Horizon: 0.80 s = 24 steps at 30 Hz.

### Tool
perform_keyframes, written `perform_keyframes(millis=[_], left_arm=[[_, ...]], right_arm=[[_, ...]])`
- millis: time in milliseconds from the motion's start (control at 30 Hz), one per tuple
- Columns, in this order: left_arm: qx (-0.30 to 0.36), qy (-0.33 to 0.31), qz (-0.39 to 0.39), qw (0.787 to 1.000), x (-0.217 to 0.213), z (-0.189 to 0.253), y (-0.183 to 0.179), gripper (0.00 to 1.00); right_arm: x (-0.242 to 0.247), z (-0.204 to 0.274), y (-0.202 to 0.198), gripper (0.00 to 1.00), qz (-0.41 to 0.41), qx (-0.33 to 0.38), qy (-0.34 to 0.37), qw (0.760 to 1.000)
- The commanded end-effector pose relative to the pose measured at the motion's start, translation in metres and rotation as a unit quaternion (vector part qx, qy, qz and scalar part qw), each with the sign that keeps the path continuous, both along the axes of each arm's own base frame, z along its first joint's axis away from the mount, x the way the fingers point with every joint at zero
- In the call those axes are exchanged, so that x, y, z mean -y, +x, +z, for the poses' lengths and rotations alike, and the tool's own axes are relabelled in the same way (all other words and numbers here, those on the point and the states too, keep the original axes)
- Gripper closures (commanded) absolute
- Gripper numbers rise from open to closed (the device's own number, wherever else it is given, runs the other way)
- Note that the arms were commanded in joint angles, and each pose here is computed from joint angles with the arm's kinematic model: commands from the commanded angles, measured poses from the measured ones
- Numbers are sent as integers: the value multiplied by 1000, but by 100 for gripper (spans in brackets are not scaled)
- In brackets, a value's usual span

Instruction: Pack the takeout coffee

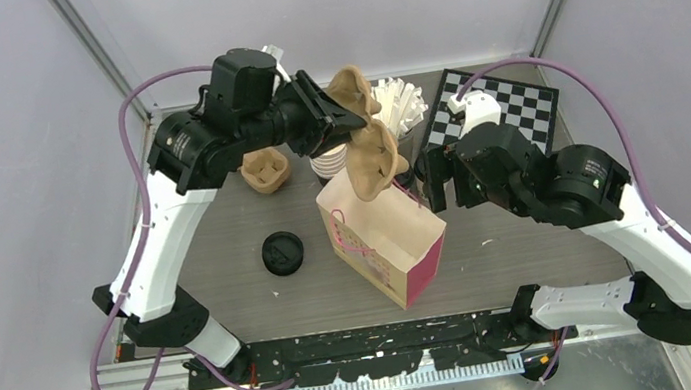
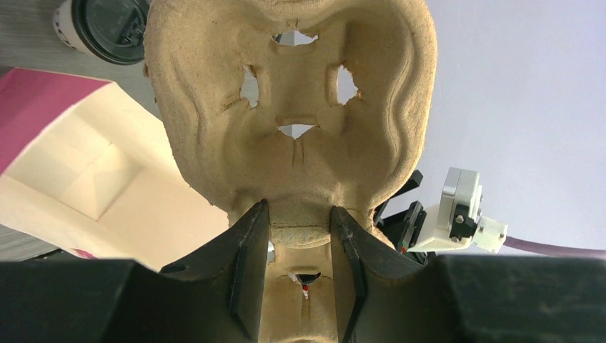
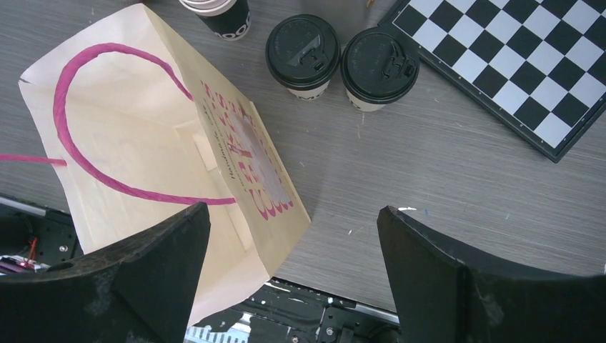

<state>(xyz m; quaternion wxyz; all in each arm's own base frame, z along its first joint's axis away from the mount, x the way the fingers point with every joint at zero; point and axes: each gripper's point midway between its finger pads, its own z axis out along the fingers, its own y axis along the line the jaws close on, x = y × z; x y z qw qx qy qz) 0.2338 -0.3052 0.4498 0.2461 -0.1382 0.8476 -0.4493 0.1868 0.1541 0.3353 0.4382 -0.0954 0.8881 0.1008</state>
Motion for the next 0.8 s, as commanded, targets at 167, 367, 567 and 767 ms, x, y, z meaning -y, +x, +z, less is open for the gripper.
perform_keyframes(millis=[167, 367, 567, 767], left_arm=[[30, -61, -23, 997, 36, 30, -11, 75], [12, -28, -14, 999, 33, 12, -19, 76], [32, -29, 36, 998, 9, 12, -16, 77], [39, -26, 45, 998, -1, 19, -19, 78]], right_arm=[[15, 15, 2, 9, -42, 30, 26, 998], [11, 17, 2, 9, -39, 35, 46, 998], [-18, 27, -9, 9, 52, 51, 110, 991], [-33, 34, -21, 10, 130, 79, 135, 979]])
